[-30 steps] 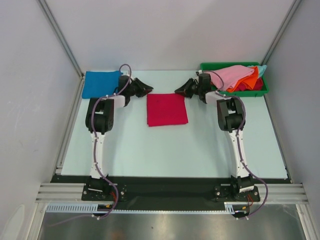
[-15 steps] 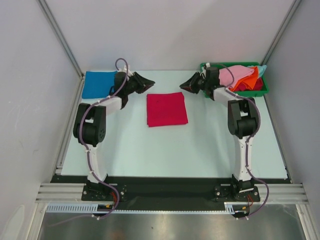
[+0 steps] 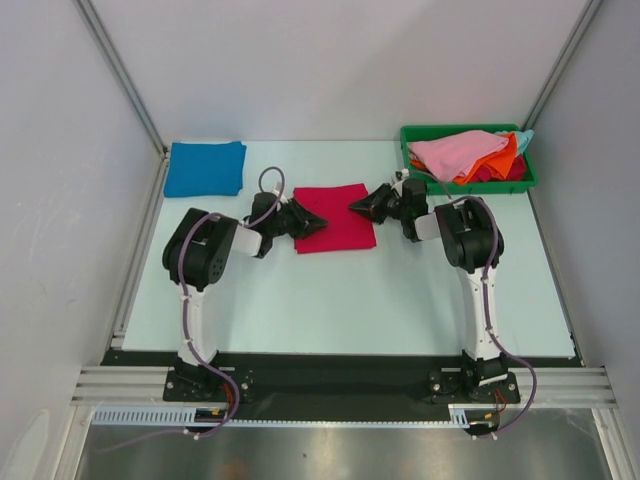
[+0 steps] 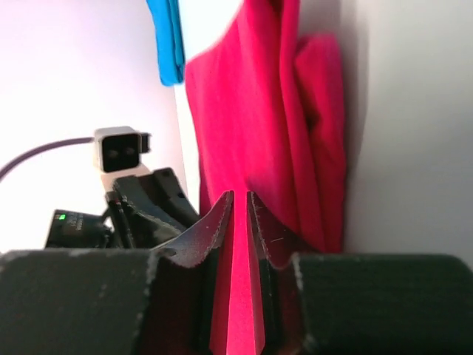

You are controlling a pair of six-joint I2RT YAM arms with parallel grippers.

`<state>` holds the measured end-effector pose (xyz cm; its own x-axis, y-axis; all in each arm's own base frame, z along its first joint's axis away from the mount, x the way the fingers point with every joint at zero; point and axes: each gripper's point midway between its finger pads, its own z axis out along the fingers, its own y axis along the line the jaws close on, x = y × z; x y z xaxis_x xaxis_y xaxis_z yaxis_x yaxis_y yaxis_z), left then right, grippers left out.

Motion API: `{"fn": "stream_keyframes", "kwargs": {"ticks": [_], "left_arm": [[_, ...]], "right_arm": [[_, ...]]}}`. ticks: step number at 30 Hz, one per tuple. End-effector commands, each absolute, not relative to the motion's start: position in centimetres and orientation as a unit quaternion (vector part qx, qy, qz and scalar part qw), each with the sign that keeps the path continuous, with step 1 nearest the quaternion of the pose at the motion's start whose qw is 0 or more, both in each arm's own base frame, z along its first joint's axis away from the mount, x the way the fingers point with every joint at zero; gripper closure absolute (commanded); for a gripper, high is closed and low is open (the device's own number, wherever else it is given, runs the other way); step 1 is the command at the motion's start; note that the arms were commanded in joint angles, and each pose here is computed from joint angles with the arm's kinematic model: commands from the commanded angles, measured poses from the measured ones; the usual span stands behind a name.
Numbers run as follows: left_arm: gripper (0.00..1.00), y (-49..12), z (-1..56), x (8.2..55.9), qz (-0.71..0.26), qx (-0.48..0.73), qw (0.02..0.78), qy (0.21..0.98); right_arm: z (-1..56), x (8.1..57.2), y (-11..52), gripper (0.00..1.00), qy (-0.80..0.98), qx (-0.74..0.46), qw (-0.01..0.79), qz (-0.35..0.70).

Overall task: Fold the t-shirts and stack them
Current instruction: Neatly place the folded tshirt to the corner

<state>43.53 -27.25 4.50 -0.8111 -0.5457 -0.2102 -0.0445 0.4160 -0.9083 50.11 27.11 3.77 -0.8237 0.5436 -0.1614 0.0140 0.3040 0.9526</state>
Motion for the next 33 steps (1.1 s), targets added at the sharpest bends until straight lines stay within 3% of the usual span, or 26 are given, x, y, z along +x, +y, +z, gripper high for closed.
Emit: {"fn": "stream_keyframes", "kwargs": {"ticks": [1,8,11,18,25,33], "left_arm": [[0.76,-26.6,6.7,44.3,-0.522,-0.146,0.283,0.792],[0.72,-27.6,13.2,43.6,-0.518,-0.072,0.308,0.795],[0.71,-27.5,13.3,42.4,-0.511,-0.079,0.302,0.801],[0.73,-28.2,8.7,39.7,-0.536,-0.124,0.254,0.796],[0.74,-26.6,3.3,38.3,-0.502,-0.128,0.232,0.823],[0.74,-25.1,4.9,35.7,-0.482,-0.112,0.229,0.838]], "right_arm": [[6.2,52.2,24.9,0.83,0.759,0.163,0.282,0.565],[10.3,49.5,24.7,0.83,0.791,0.108,0.251,0.548],[11.7,47.6,25.5,0.83,0.788,0.101,0.234,0.561],[8.9,43.3,28.2,0.83,0.79,0.097,0.175,0.58],[4.4,41.1,26.6,0.83,0.802,0.115,0.153,0.566],[3.2,40.0,20.5,0.83,0.826,0.16,0.17,0.513]]}}
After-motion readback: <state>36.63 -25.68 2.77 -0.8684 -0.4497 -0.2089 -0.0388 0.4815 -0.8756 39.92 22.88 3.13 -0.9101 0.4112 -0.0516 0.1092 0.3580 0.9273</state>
